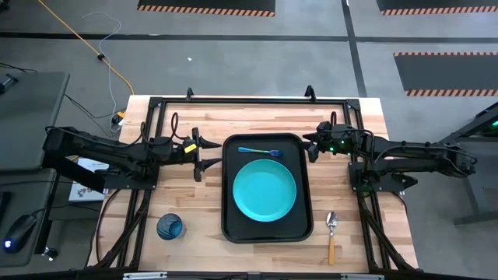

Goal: Pick and place plate/cup/fork/spoon on tray
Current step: Put the yellow spoon to the left of the blue fork on the black tray

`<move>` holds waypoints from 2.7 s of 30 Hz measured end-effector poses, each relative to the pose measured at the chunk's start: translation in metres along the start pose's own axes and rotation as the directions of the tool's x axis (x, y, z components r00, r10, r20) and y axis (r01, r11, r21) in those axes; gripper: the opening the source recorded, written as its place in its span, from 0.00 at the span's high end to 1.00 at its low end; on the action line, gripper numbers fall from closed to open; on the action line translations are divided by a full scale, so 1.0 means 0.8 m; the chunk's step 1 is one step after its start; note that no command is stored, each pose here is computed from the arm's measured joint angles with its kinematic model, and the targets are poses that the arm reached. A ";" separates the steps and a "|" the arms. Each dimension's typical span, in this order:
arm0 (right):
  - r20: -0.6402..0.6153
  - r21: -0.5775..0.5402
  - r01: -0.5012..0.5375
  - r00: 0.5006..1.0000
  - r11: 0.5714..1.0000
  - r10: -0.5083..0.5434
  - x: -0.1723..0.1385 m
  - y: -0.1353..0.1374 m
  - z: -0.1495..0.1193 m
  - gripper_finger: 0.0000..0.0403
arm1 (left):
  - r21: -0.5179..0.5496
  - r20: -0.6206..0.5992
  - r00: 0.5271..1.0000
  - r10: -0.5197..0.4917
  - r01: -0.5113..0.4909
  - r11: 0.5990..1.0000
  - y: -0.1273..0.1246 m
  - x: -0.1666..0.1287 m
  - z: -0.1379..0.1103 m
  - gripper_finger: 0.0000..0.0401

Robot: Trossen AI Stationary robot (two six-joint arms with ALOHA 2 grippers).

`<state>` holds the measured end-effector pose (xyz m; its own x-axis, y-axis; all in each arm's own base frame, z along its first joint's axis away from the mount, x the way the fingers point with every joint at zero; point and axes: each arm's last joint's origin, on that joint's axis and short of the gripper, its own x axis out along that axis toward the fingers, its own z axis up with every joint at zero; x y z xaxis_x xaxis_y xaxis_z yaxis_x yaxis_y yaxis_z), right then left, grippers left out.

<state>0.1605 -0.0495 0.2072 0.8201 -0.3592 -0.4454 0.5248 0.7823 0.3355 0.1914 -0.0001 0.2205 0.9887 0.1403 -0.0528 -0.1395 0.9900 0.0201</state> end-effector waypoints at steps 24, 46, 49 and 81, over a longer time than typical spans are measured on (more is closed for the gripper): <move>-0.009 0.000 -0.018 1.000 1.000 0.018 0.000 0.001 0.000 0.50 | 0.000 0.000 1.000 0.000 0.000 1.000 0.000 0.000 0.000 0.44; -0.050 0.020 -0.105 0.993 0.994 0.106 0.000 0.004 -0.002 0.50 | 0.000 0.000 1.000 0.000 0.000 1.000 0.000 0.000 0.000 0.44; -0.126 0.048 -0.261 0.956 0.964 0.266 -0.002 0.010 -0.005 0.50 | 0.000 0.000 1.000 0.000 0.000 1.000 0.000 0.000 0.000 0.44; -0.663 0.302 -0.224 0.649 0.927 0.373 -0.059 0.079 -0.103 0.50 | -0.017 0.000 1.000 0.000 0.000 1.000 0.000 0.000 0.000 0.44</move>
<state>0.1360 0.0588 0.1808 0.5765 0.3963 -0.7145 0.3713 0.6519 0.6611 0.1914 -0.0001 0.2206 0.9887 0.1402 -0.0528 -0.1403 0.9901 0.0030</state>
